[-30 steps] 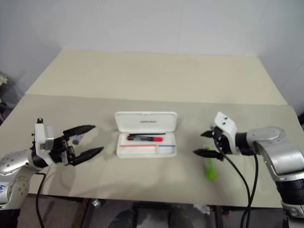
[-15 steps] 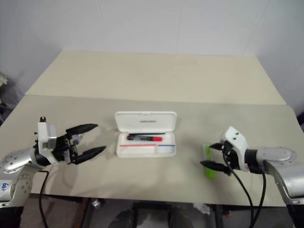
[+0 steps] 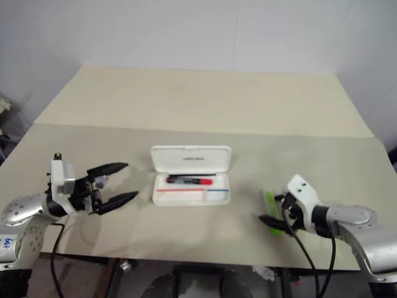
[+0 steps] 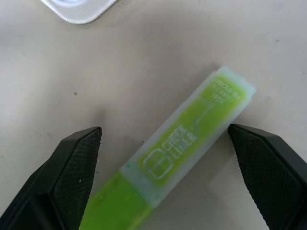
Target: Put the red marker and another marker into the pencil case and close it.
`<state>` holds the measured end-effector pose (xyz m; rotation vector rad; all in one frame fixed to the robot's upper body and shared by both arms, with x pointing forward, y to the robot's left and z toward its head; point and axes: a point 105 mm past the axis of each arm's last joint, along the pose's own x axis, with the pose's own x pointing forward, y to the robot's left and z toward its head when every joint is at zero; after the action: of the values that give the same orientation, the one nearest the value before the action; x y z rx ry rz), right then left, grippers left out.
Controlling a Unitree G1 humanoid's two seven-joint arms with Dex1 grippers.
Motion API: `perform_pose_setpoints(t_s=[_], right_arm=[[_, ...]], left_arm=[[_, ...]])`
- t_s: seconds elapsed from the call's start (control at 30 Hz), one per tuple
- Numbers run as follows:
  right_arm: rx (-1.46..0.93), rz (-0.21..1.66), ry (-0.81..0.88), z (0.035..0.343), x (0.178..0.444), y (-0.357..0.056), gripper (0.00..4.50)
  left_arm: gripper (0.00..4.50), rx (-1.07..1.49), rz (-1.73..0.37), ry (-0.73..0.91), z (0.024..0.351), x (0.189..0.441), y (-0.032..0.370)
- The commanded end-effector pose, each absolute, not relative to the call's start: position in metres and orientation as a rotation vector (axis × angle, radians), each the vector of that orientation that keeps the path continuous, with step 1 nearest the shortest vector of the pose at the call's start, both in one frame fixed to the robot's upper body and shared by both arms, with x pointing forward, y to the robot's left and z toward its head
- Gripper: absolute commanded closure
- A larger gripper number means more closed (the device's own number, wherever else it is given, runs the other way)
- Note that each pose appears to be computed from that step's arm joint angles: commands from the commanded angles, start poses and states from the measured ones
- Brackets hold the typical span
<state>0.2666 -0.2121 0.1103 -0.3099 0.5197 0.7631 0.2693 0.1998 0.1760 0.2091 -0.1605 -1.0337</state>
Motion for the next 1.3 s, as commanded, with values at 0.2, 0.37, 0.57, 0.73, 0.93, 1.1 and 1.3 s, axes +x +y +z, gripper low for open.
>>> perform_pose_setpoints(t_s=[0.2, 0.37, 0.57, 0.73, 0.93, 1.1, 1.3], right_arm=[[-0.32, 0.77, 0.54, 0.099, 0.263, -0.204, 0.43], [-0.319, 0.786, 0.525, 0.096, 0.266, -0.198, 1.99], [-0.344, 0.79, 0.484, 0.106, 0.28, -0.196, 3.42], [-0.385, 0.863, 0.374, 0.138, 0.294, -0.187, 3.42], [-0.536, 1.019, 0.282, 0.174, 0.3, -0.162, 3.42], [-0.693, 1.205, 0.232, 0.201, 0.292, -0.127, 3.42], [-0.763, 1.342, 0.169, 0.213, 0.284, -0.089, 3.42]], left_arm=[[0.0, 0.239, -1.041, -0.194, 0.183, 0.268, 0.198], [0.0, 0.243, -1.036, -0.194, 0.184, 0.268, 0.199], [0.0, 0.245, -1.03, -0.192, 0.184, 0.266, 0.202], [0.0, 0.246, -1.039, -0.179, 0.183, 0.262, 0.205], [0.0, 0.254, -1.058, -0.169, 0.184, 0.258, 0.213], [0.0, 0.265, -1.044, -0.162, 0.185, 0.258, 0.217], [0.0, 0.266, -1.03, -0.163, 0.184, 0.255, 0.217]])
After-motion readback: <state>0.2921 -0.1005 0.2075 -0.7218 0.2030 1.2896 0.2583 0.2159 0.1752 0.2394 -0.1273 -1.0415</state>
